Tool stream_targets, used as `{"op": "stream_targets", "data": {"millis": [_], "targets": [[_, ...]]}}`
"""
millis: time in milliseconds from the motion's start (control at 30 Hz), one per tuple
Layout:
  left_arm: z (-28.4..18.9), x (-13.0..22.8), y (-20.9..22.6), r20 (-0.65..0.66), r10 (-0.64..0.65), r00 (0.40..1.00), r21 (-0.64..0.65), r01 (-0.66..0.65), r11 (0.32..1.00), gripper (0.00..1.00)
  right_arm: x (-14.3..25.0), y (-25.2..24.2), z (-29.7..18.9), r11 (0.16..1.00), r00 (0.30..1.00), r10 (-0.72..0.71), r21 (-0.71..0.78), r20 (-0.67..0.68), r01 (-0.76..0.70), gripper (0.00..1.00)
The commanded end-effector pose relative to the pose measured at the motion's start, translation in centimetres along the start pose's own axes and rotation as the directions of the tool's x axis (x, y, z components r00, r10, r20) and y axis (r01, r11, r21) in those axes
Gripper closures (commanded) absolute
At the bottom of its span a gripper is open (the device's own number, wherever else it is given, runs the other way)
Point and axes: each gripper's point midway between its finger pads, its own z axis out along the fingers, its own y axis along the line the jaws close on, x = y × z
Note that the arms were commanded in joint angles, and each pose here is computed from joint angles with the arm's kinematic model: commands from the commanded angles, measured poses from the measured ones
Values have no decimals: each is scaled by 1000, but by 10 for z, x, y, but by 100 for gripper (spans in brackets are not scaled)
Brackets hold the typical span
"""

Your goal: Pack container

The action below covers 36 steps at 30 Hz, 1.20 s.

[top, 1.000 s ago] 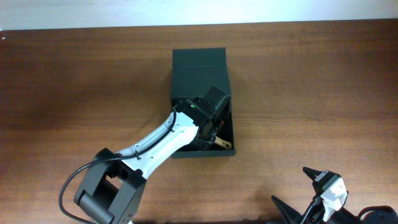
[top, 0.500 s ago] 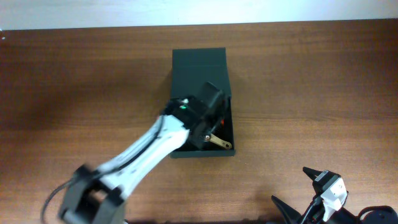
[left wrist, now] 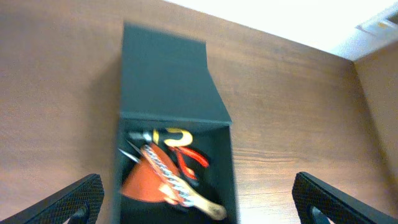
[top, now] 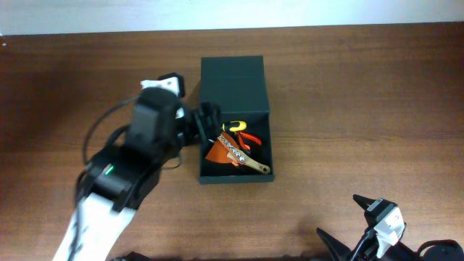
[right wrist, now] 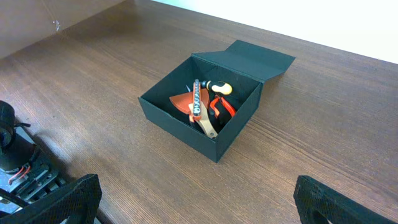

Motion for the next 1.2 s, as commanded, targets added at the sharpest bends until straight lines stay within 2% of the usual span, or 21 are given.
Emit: {"op": "stream_targets", "data": {"millis": [0, 200, 400, 533, 667, 867, 1033, 1167], "targets": [[-37, -8, 1, 76, 225, 971, 4, -226, 974, 1, 0, 1, 0, 1000, 1000, 0, -9, 5, 0, 1], [-76, -11, -2, 163, 222, 961, 31, -230, 973, 1, 0, 1, 0, 1000, 1000, 0, -9, 5, 0, 1], [-82, 12, 12, 77, 266, 961, 2, -267, 964, 1, 0, 1, 0, 1000, 1000, 0, -9, 5, 0, 1], [-81, 33, 20, -11, 435, 900, 1, -435, 900, 1, 0, 1, 0, 1000, 1000, 0, -9, 5, 0, 1], [-82, 52, 12, -57, 584, 809, 101, -578, 810, 1, -1, 0, 0, 1000, 1000, 0, -3, 10, 0, 1], [-83, 57, 15, -75, 595, 800, 107, -587, 802, 1, -7, 22, -2, 990, 998, 64, -129, 22, -61, 1], [-83, 57, 14, -75, 595, 800, 108, -587, 802, 1, -5, 46, -7, 962, 998, 64, -266, 3, -61, 1], [-82, 57, 14, -76, 595, 800, 108, -587, 802, 1, -9, 41, -5, 969, 998, 63, -241, 23, -56, 1]]}}
